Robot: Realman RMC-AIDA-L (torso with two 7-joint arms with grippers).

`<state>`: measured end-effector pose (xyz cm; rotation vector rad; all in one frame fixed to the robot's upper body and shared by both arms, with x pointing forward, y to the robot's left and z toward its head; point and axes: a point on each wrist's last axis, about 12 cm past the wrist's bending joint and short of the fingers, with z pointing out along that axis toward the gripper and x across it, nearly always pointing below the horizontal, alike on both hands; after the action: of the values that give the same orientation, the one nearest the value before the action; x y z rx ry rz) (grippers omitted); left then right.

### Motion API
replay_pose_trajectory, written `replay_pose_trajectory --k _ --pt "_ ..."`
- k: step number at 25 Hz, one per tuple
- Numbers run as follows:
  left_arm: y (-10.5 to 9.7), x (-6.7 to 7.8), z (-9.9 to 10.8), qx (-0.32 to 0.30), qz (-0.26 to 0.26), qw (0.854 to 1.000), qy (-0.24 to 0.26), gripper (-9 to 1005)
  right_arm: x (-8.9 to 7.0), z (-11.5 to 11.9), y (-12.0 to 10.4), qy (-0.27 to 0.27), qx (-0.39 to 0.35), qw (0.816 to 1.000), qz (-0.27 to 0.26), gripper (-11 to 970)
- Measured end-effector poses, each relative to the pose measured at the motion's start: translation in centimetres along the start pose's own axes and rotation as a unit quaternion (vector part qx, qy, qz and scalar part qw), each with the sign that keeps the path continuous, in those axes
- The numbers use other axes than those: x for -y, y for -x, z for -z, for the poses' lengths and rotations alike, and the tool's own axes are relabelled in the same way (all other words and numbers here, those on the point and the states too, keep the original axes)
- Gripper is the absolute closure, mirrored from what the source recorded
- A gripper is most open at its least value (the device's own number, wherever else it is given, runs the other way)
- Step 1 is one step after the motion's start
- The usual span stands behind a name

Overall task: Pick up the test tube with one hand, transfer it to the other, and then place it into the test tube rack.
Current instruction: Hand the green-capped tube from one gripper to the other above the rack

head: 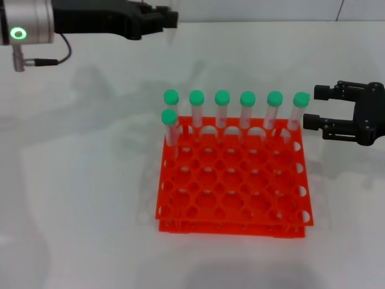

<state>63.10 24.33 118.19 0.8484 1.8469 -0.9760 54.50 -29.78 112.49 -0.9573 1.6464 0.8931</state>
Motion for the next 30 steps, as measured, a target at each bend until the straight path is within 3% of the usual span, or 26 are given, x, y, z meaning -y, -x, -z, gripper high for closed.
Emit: replay_pose_trajectory --k 11,30 --pt "-1.1 2.6 -2.6 -0.031 -0.046 0.995 -0.084 818 0.2 0.2 0.3 0.0 -0.002 1.0 0.004 264" --pt "-2.6 4.1 -4.4 -0.06 -0.056 0.988 -0.131 818 0.0 1.3 0.5 0.006 0.014 1.0 0.001 265"
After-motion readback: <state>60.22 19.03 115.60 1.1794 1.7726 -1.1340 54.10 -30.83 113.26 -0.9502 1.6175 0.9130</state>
